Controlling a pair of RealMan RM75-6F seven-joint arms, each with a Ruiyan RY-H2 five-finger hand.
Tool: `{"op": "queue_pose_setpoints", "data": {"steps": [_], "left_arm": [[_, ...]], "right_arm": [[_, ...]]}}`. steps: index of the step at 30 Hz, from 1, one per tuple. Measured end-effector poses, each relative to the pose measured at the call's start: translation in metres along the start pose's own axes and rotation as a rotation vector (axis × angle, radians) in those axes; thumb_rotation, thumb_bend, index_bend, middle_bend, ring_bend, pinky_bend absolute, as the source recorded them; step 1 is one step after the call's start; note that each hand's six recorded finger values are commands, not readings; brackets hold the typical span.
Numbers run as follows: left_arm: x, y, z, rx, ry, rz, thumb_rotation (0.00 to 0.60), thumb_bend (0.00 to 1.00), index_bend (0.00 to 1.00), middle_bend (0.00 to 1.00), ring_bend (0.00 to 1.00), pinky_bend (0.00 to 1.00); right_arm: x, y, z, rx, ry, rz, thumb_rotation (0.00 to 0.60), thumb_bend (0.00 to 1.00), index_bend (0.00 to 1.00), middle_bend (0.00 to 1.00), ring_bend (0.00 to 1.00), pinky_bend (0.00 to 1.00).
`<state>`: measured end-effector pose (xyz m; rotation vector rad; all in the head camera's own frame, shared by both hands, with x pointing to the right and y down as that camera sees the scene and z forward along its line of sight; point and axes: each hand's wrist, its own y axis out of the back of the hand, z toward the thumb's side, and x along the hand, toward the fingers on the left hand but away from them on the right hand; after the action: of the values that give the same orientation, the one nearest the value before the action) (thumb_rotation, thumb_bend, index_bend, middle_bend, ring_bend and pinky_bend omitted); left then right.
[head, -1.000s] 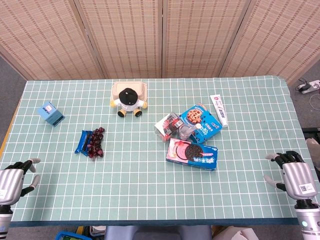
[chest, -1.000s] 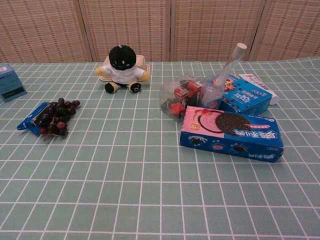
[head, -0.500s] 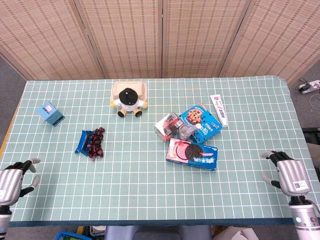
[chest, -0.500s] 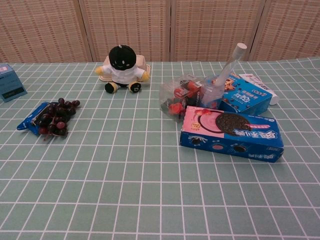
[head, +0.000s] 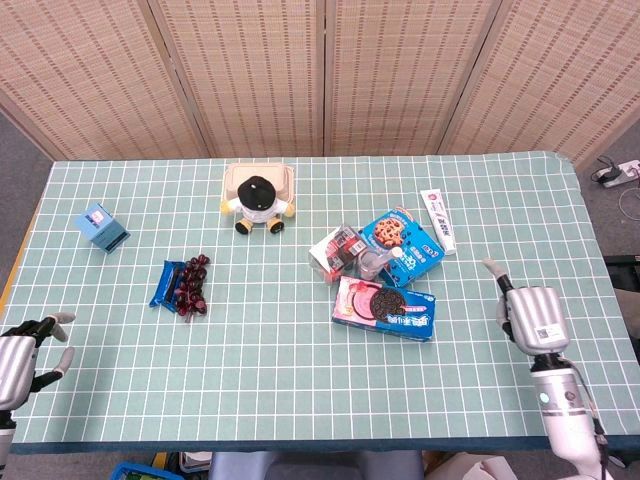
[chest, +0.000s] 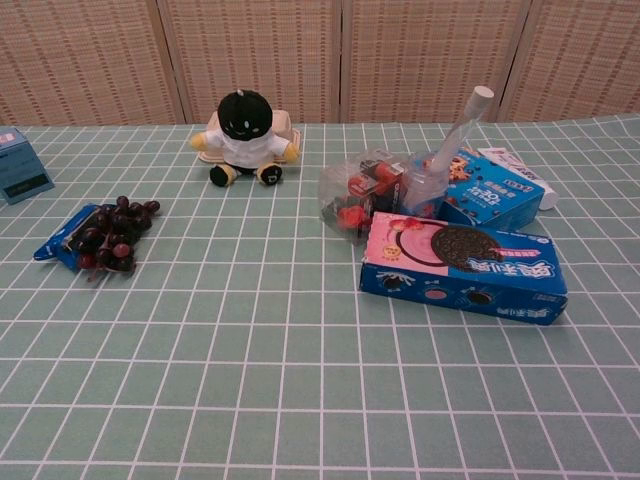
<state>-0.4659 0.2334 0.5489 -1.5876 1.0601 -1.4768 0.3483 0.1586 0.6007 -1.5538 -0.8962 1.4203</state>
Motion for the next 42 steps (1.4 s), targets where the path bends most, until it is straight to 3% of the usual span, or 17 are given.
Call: {"op": "queue_pose_setpoints", "data": {"steps": [4, 17, 42], "left_arm": [[0.0, 0.002, -0.001, -0.006, 0.001, 0.005, 0.6, 0.38, 0.4, 0.51, 0.42, 0.53], [0.0, 0.011, -0.01, -0.013, 0.032, 0.028, 0.6, 0.38, 0.4, 0.51, 0.42, 0.53], [0.003, 0.02, -0.026, 0.002, 0.103, 0.06, 0.6, 0.38, 0.4, 0.51, 0.42, 0.53]], "right_arm": [[-0.018, -0.007, 0.024, -0.008, 0.02, 0.013, 0.6, 1.0, 0.16, 1.0, 1.0, 1.0], [-0.049, -0.033, 0.083, 0.014, 0.099, 0.07, 0.6, 1.0, 0.16, 1.0, 1.0, 1.0], [-0.064, -0.046, 0.131, 0.023, 0.191, 0.104, 0.6, 1.0, 0.16, 1.0, 1.0, 1.0]]}}
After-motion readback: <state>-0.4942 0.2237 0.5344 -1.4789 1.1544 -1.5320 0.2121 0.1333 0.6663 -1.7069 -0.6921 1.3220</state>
